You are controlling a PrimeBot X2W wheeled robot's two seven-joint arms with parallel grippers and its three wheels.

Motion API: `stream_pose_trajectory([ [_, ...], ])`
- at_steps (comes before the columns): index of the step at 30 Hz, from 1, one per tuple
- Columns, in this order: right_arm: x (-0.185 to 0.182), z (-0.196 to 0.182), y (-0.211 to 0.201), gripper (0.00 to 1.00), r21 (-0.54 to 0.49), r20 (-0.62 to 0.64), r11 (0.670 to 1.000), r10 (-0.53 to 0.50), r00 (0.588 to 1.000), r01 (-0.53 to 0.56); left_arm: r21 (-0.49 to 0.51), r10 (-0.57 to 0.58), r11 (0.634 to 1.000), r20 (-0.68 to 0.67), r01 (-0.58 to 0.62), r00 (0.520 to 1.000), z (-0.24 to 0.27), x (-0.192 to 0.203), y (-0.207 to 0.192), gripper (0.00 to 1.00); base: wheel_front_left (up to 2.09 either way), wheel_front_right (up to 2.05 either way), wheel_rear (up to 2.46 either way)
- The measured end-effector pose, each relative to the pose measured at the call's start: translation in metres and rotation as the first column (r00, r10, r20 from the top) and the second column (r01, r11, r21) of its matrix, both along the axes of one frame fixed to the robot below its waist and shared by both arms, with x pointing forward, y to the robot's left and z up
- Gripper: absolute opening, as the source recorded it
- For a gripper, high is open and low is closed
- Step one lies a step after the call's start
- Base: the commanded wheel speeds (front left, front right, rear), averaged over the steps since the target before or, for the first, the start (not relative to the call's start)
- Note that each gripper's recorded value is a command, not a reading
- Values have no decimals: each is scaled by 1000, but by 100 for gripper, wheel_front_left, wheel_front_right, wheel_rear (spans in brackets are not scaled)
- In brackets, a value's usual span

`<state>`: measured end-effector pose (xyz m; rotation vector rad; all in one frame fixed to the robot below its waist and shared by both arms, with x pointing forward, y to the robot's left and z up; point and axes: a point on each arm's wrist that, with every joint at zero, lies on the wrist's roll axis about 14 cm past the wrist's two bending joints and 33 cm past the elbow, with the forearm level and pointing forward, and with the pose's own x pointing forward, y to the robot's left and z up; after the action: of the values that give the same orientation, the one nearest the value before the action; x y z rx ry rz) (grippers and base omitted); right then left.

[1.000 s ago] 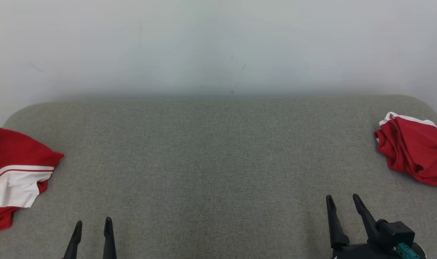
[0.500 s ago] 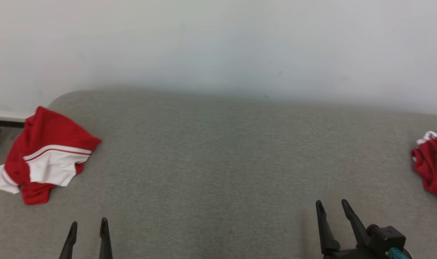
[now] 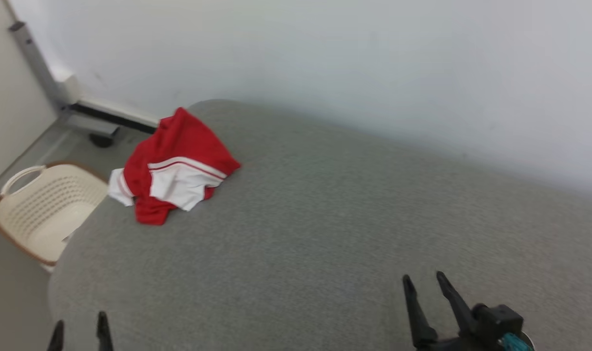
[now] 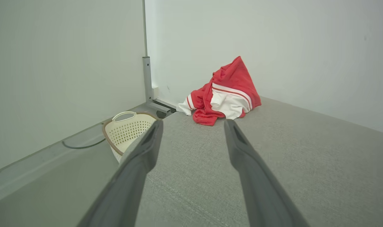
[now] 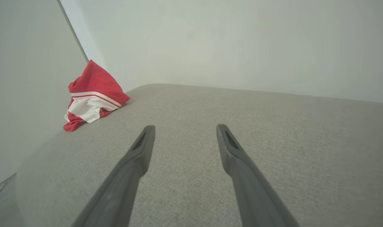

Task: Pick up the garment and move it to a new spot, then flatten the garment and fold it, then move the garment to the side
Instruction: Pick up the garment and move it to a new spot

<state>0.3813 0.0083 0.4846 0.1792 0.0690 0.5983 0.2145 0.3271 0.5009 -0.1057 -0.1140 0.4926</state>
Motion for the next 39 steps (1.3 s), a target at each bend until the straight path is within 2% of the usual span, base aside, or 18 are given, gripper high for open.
stream_pose_trajectory([
  [4,0,10,44,100,3,25,992,124,992,-124,7,118,993,11,-118,993,5,-31,22,100,0,0,0],
  [8,-1,7,72,100,-1,15,979,202,979,-202,7,196,981,-8,-196,981,3,-53,33,100,0,0,0],
  [15,-1,-6,88,100,1,-17,968,249,968,-249,4,234,972,-28,-234,972,1,-62,37,100,0,0,0],
  [20,1,-11,86,100,0,-30,970,243,970,-243,-14,202,979,-47,-203,978,-6,-50,30,100,0,0,0],
  [23,4,-13,83,100,1,-32,973,232,972,-232,-13,173,985,-16,-173,985,2,-28,32,100,0,0,0],
  [27,11,-14,77,100,4,-28,978,210,977,-210,-7,62,998,-17,-62,998,12,22,29,100,0,0,0],
  [33,12,-12,77,100,0,-18,976,218,976,-218,-83,-58,995,-124,48,991,19,98,40,100,0,0,0],
  [39,19,9,87,100,-25,41,968,252,967,-251,-181,-86,982,-140,60,986,43,158,65,100,0,0,0],
])
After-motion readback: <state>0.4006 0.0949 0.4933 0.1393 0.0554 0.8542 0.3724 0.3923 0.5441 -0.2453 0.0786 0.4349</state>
